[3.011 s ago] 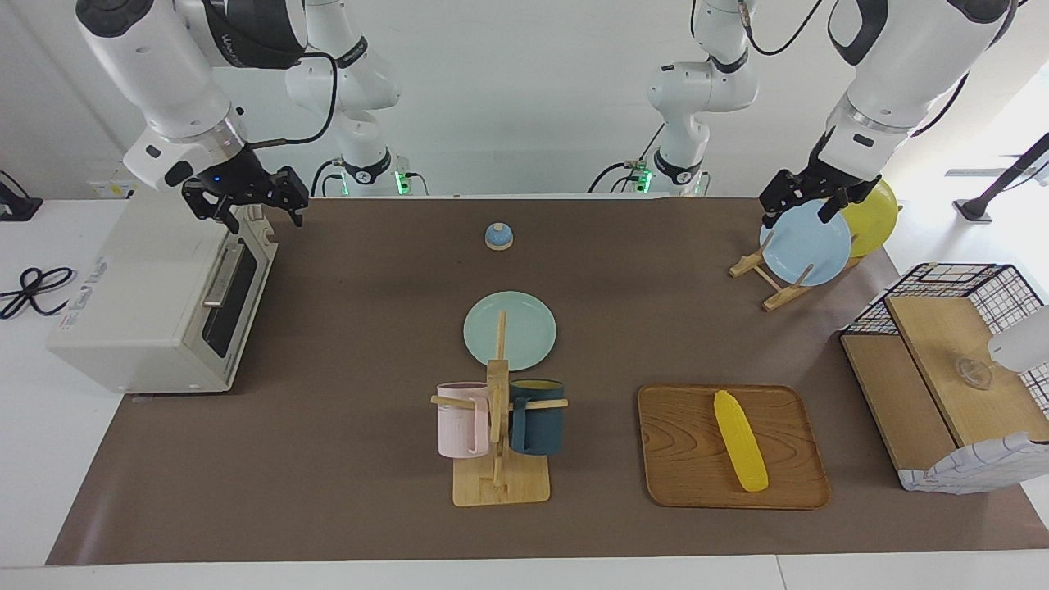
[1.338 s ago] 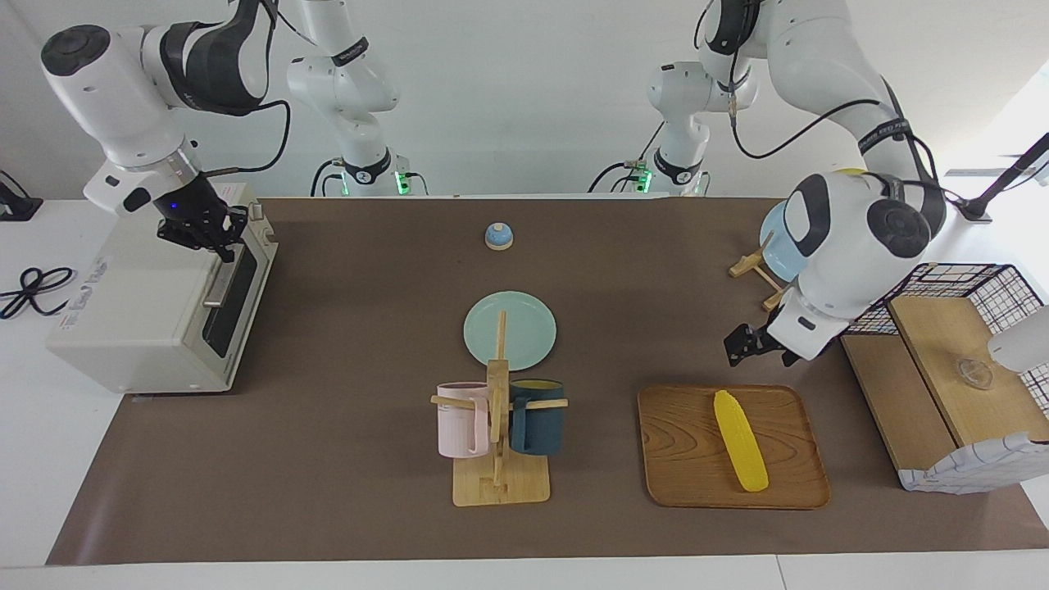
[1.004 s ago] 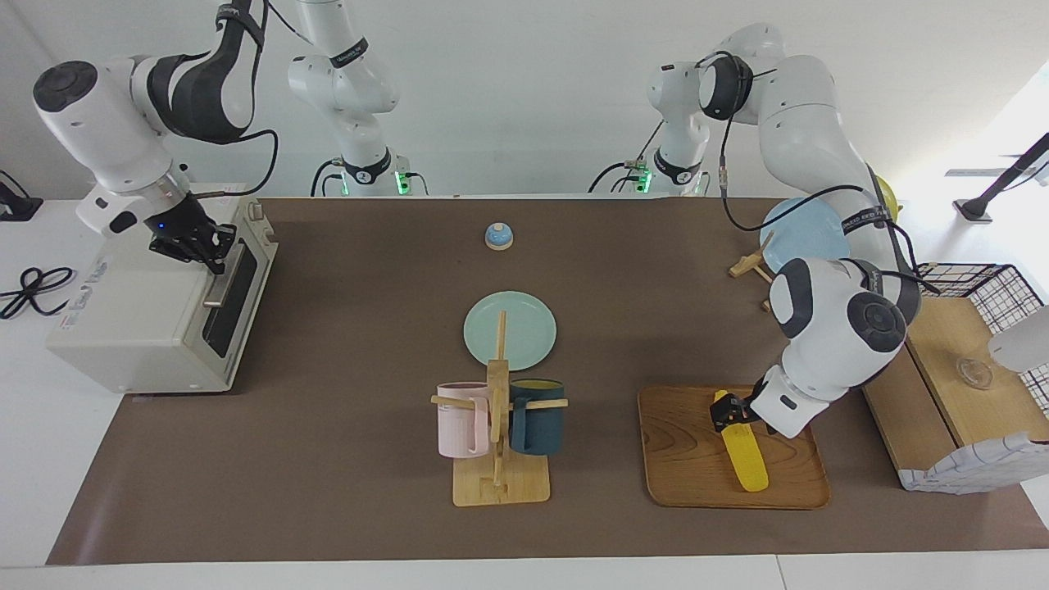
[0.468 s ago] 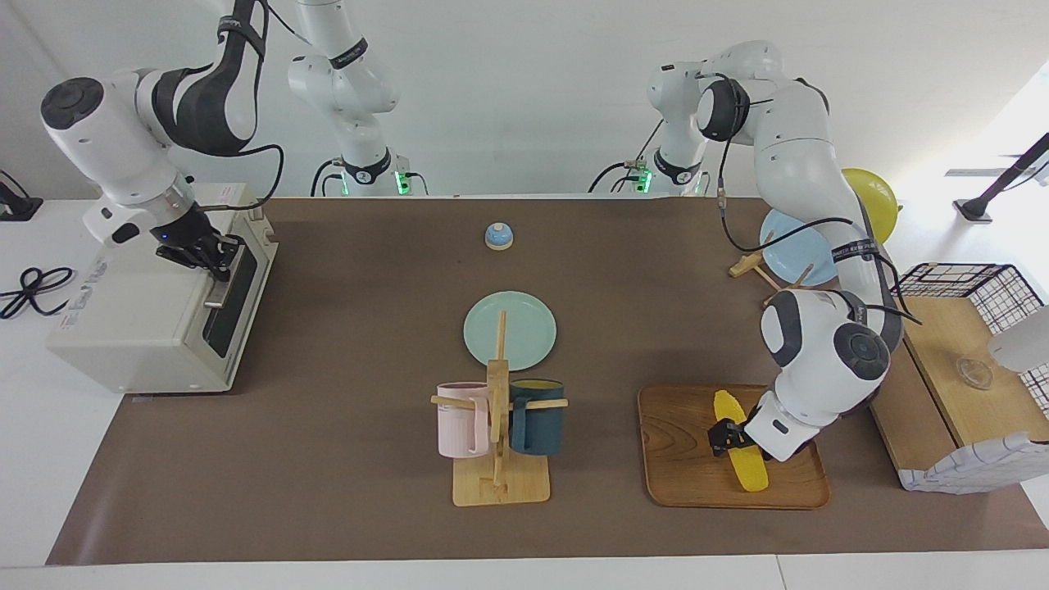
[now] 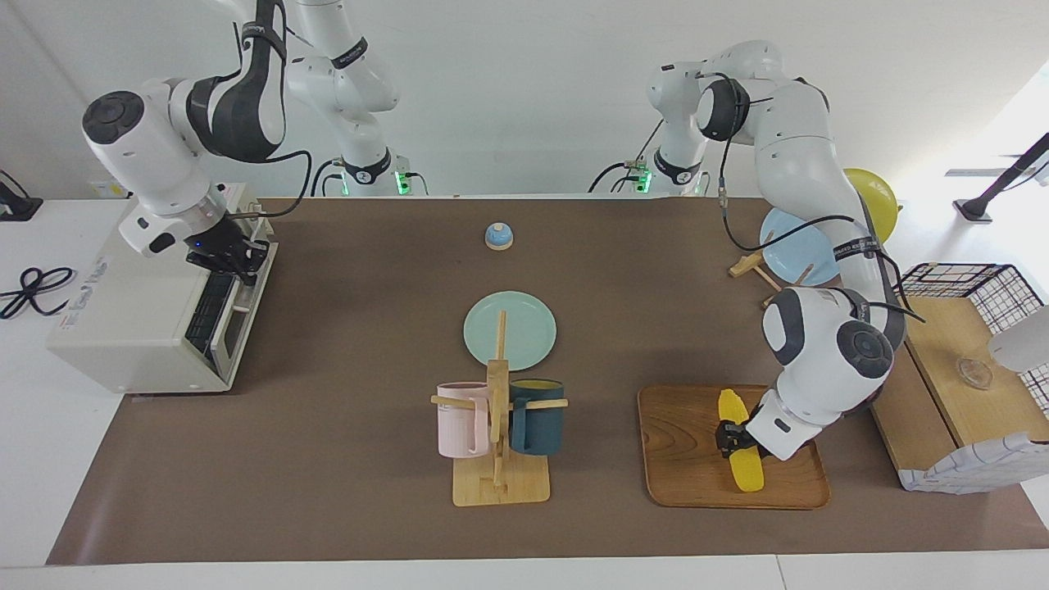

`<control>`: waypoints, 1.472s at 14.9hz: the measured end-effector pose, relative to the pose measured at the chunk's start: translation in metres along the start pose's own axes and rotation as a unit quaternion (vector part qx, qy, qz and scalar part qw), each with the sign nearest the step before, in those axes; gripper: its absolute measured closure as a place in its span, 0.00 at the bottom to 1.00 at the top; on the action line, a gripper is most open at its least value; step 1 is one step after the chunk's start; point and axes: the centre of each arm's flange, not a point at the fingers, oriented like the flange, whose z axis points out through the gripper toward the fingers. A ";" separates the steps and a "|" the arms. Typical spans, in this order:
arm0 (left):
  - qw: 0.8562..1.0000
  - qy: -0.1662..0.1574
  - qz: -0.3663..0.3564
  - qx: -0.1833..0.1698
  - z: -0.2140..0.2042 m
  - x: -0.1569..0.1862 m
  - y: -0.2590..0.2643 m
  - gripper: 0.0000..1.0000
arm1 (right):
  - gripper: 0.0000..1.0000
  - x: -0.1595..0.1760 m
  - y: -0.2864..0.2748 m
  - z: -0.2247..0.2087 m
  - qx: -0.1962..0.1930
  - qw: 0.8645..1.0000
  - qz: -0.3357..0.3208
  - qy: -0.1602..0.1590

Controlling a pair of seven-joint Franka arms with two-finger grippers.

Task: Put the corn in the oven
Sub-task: 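Carry the corn toward the green plate while the right gripper reaches the oven, then lower the corn onto the green plate and open the left gripper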

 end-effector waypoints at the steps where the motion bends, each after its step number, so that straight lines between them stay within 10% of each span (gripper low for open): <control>1: 1.000 -0.005 -0.002 -0.007 -0.016 -0.002 0.005 0.44 | 0.99 0.001 -0.004 0.003 0.001 1.000 -0.001 -0.001; 9: 0.999 -0.034 -0.035 -0.018 -0.145 -0.092 0.136 0.44 | 0.99 0.017 -0.062 0.069 0.006 1.000 -0.013 0.013; 12: 0.997 -0.058 -0.038 -0.020 -0.131 -0.140 0.210 0.44 | 0.99 0.019 -0.076 0.096 0.004 1.000 -0.014 0.021; 22: 0.996 0.036 -0.058 -0.063 -0.026 -0.250 0.359 0.44 | 0.99 0.025 -0.084 0.137 0.005 1.000 -0.012 0.014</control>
